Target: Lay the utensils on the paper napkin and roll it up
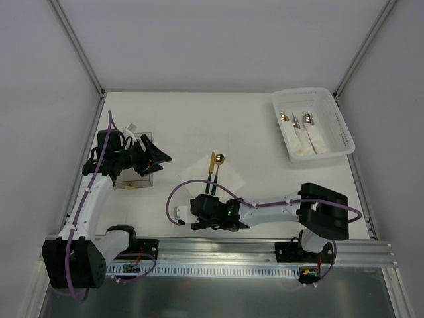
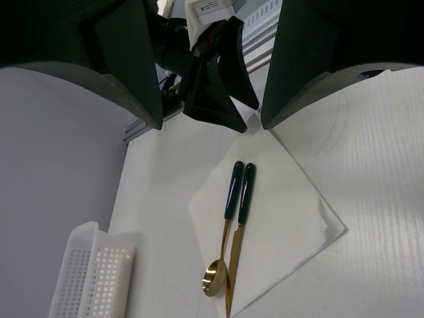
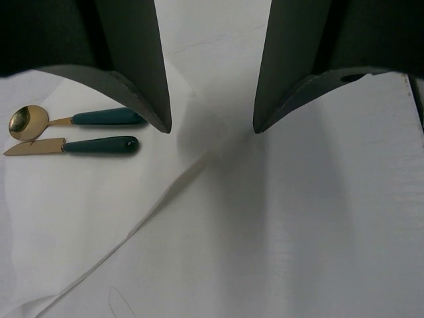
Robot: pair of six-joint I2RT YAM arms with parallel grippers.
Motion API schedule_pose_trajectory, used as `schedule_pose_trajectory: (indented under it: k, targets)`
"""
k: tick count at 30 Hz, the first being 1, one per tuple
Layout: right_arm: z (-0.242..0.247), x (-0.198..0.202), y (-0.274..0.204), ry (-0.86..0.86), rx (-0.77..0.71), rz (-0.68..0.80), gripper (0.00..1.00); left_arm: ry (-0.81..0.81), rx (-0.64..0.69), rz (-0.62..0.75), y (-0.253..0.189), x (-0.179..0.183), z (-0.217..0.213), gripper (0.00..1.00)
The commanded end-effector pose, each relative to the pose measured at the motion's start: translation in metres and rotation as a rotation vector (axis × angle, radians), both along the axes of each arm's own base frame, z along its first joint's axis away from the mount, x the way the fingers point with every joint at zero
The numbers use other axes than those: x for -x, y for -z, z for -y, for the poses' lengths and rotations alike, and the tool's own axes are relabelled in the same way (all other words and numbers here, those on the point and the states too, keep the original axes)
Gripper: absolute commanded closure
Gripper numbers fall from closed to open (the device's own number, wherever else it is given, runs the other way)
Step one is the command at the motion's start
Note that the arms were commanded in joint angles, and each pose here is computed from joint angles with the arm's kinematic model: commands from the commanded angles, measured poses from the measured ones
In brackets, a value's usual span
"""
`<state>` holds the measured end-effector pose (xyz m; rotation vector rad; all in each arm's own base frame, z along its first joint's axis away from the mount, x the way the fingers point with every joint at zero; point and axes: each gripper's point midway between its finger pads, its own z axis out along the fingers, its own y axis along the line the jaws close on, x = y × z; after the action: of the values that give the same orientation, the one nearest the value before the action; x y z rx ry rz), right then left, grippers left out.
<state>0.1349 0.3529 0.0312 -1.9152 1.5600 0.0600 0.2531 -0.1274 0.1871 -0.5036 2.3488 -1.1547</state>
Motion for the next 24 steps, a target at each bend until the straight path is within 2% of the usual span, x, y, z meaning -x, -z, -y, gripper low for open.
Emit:
schedule_pose_trajectory:
  k: [1, 7, 13, 16, 17, 19, 24]
  targets:
    - [-0.011, -0.012, -0.005, 0.012, -0.041, 0.066, 0.44, 0.006, 0.028, 0.037, -0.013, -0.002, 0.000, 0.38]
    - [-0.012, -0.017, -0.004, 0.027, -0.041, 0.095, 0.50, 0.003, 0.022, 0.037, -0.011, -0.002, -0.001, 0.38]
    - [-0.015, -0.020, -0.020, 0.038, -0.077, 0.104, 0.62, 0.008, 0.019, 0.037, -0.010, -0.002, -0.001, 0.37]
    - [-0.015, -0.022, -0.030, 0.040, -0.097, 0.085, 0.74, 0.012, 0.016, 0.042, -0.010, -0.003, -0.001, 0.37]
    - [-0.015, -0.023, -0.032, 0.041, -0.102, 0.079, 0.85, 0.014, 0.013, 0.045, -0.010, -0.002, -0.001, 0.37]
    - [-0.014, -0.029, -0.035, 0.049, -0.108, 0.068, 0.99, 0.014, 0.010, 0.049, -0.010, -0.002, -0.001, 0.37]
    - [-0.007, -0.036, -0.035, 0.054, -0.112, 0.002, 1.00, 0.021, 0.000, 0.054, -0.008, -0.001, -0.002, 0.37]
